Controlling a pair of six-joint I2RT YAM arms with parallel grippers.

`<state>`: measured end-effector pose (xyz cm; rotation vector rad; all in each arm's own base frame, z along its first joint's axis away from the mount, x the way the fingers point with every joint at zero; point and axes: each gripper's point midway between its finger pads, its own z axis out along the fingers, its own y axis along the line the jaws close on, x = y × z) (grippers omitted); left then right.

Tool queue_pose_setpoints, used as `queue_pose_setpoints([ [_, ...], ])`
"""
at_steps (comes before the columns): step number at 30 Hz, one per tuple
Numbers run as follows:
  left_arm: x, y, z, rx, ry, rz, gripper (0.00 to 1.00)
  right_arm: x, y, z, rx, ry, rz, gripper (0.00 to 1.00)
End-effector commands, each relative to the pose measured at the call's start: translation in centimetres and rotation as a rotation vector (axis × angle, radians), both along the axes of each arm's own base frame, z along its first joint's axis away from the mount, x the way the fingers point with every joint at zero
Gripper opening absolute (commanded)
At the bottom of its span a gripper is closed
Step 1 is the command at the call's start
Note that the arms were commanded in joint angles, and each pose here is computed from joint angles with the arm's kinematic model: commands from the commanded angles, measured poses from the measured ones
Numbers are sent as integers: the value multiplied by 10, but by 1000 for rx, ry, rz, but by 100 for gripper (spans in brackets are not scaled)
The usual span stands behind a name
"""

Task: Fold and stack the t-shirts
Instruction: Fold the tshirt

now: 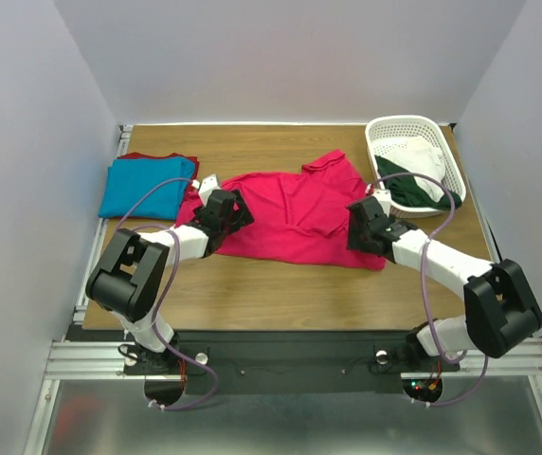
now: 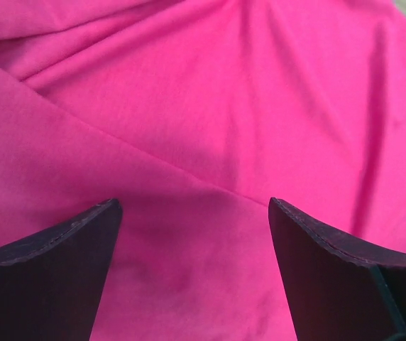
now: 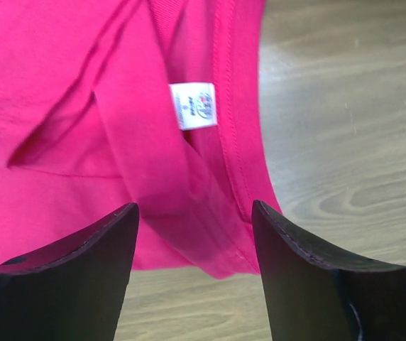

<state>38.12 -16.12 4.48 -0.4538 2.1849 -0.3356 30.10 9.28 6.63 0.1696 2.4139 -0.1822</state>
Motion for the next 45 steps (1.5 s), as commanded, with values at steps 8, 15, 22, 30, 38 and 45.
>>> queue_pose_setpoints([
  [8,2,-2,-4,-24,-16,-1,98,-13,-16,-10,113,13,-49,64],
  [15,2,-4,-3,-31,-16,-8,98,-15,-13,-22,144,71,-21,43],
  [22,1,-1,-13,-35,17,-14,98,-15,-10,-32,158,116,-7,28],
  [30,0,16,-14,-31,20,-7,98,-3,-19,-11,119,50,-31,0],
  [38,-4,18,-11,-15,33,-20,98,7,-40,24,21,-8,-103,0],
  [45,-6,23,-1,6,15,-18,98,3,-60,34,-67,-7,-173,7],
])
